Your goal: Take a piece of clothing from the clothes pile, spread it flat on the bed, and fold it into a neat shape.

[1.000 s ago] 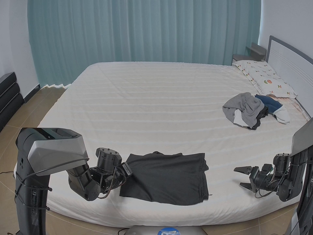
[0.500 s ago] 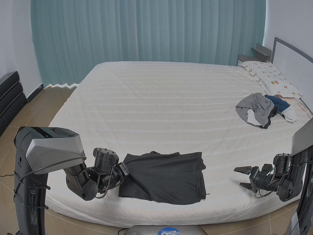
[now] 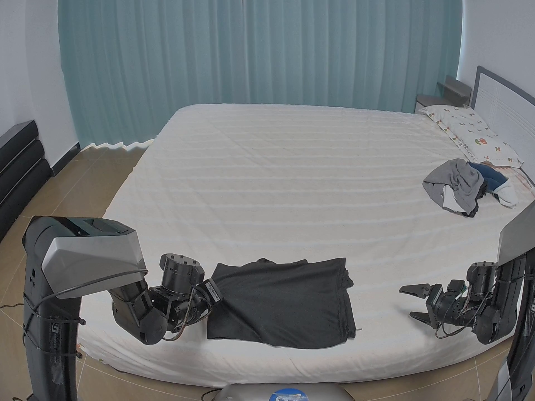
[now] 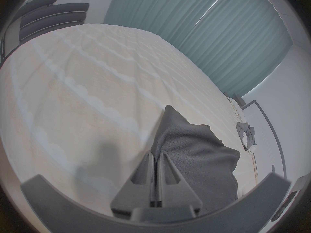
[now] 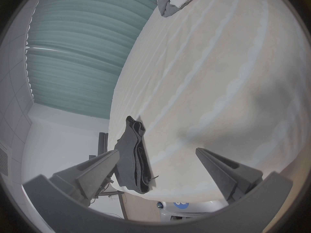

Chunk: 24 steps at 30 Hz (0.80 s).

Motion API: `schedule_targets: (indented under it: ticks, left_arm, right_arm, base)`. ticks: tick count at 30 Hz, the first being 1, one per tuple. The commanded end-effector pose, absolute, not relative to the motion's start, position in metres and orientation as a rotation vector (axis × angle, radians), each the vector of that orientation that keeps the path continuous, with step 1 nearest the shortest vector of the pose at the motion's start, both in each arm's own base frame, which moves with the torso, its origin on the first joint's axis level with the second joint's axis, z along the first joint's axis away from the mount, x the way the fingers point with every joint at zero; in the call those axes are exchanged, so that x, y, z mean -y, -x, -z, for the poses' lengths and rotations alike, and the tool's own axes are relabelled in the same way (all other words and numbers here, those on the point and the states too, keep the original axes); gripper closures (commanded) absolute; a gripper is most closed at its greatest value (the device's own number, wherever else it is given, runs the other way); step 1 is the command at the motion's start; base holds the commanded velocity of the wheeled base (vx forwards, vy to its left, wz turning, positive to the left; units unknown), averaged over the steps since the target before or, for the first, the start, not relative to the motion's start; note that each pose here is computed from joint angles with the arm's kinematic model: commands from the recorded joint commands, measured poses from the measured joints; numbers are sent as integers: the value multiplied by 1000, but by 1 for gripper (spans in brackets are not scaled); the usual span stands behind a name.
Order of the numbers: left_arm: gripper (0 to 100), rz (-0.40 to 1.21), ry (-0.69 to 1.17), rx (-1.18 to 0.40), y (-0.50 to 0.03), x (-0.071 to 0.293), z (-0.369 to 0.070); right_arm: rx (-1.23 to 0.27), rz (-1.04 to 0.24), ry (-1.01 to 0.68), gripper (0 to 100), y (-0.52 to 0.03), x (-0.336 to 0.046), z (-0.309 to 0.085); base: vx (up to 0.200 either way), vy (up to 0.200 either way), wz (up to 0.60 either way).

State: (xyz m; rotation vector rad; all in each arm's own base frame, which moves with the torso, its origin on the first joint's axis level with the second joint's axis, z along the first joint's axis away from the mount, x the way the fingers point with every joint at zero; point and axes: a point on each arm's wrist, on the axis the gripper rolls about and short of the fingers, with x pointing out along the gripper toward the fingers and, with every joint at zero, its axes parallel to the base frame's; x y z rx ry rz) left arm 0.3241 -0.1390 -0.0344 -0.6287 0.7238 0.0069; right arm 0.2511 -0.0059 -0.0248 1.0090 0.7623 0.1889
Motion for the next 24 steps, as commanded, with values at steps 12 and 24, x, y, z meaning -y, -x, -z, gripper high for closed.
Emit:
schedule_targets:
  ticks: [12,24]
  left_arm:
    - [100,20,618,-747,-314,146,33]
    - [0,33,611,-758,-309,150,33]
  right_arm:
    - [-753,-195,-1004,0,-252,6,24]
    - [-753,-196,-1003,0,-252,6,24]
  base:
    - [0,67,0]
    - [0,0,0]
